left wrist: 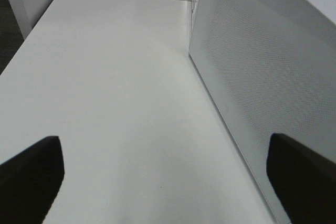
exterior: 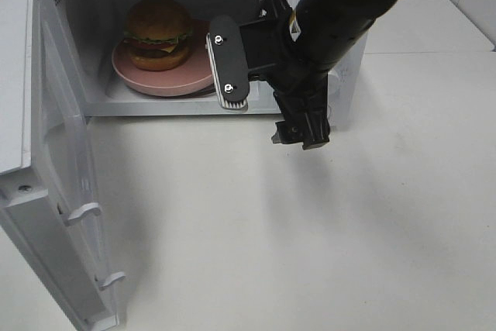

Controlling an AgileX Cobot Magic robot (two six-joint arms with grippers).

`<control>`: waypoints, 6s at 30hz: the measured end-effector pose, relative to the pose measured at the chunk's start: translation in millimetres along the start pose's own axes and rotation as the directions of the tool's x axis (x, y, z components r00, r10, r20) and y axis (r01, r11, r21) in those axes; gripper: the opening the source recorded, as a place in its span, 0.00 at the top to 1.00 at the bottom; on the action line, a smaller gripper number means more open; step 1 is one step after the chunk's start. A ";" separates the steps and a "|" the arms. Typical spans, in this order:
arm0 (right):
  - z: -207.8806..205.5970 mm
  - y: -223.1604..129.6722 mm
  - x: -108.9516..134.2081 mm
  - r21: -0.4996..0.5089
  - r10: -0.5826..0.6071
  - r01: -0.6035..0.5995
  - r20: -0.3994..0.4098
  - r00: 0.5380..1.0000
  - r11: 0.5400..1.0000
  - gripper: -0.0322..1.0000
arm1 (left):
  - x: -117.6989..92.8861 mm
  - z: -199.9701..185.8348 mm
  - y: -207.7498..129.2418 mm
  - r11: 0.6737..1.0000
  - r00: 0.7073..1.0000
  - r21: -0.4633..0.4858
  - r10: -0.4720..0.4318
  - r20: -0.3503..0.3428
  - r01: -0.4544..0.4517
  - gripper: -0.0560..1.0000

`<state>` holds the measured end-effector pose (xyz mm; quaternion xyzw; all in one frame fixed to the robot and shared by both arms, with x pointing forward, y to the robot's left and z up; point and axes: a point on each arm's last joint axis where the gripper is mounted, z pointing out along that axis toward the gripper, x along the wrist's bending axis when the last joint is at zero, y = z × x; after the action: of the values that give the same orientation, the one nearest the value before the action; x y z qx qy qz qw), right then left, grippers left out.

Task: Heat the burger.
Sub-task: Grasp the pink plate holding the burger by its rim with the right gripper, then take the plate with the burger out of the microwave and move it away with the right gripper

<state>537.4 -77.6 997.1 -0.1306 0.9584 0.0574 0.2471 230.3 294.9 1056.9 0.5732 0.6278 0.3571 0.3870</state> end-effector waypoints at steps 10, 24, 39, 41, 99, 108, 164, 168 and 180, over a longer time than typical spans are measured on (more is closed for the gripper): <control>27.9 17.2 -29.8 -0.024 0.010 -0.009 0.048 0.999 1.000 0.06 | 0.0 0.0 0.0 1.000 1.000 0.000 0.000 0.000 0.000 0.03; 72.1 43.4 -45.2 -0.057 -0.005 0.009 0.064 0.998 0.998 0.10 | 0.0 0.0 0.0 1.000 1.000 0.000 0.000 0.000 0.000 0.03; 107.9 60.1 -70.0 -0.077 0.005 0.004 0.111 0.994 0.997 0.14 | 0.0 0.0 0.0 1.000 1.000 0.000 0.000 0.000 0.000 0.03; 110.2 60.9 -71.0 -0.078 0.005 0.003 0.113 0.994 0.997 0.14 | 0.0 0.0 0.0 1.000 1.000 0.000 0.000 0.000 0.000 0.03; 151.6 67.8 -78.7 -0.139 0.069 -0.062 0.045 0.997 0.988 0.90 | 0.0 0.0 0.0 1.000 1.000 0.000 0.000 0.000 0.000 0.03; 135.3 63.3 -61.4 -0.123 -0.050 0.054 0.035 0.998 0.991 0.90 | 0.0 0.0 0.0 1.000 1.000 0.000 0.000 0.000 0.000 0.03; 33.4 29.3 54.3 -0.227 -0.094 0.126 0.146 0.985 0.966 0.90 | 0.0 0.0 0.0 1.000 1.000 0.000 0.000 0.000 0.000 0.03; 24.7 26.9 65.6 -0.231 -0.101 0.131 0.138 0.985 0.964 0.90 | 0.0 0.0 0.0 1.000 1.000 0.000 0.000 0.000 0.000 0.03; 8.1 33.9 90.9 -0.262 -0.133 0.162 0.125 0.983 0.951 0.90 | 0.0 0.0 0.0 1.000 1.000 0.000 0.000 0.000 0.000 0.03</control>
<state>455.0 -63.8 947.1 -0.2314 0.9146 0.1760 0.2809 230.3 294.9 1056.9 0.5732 0.6278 0.3571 0.3870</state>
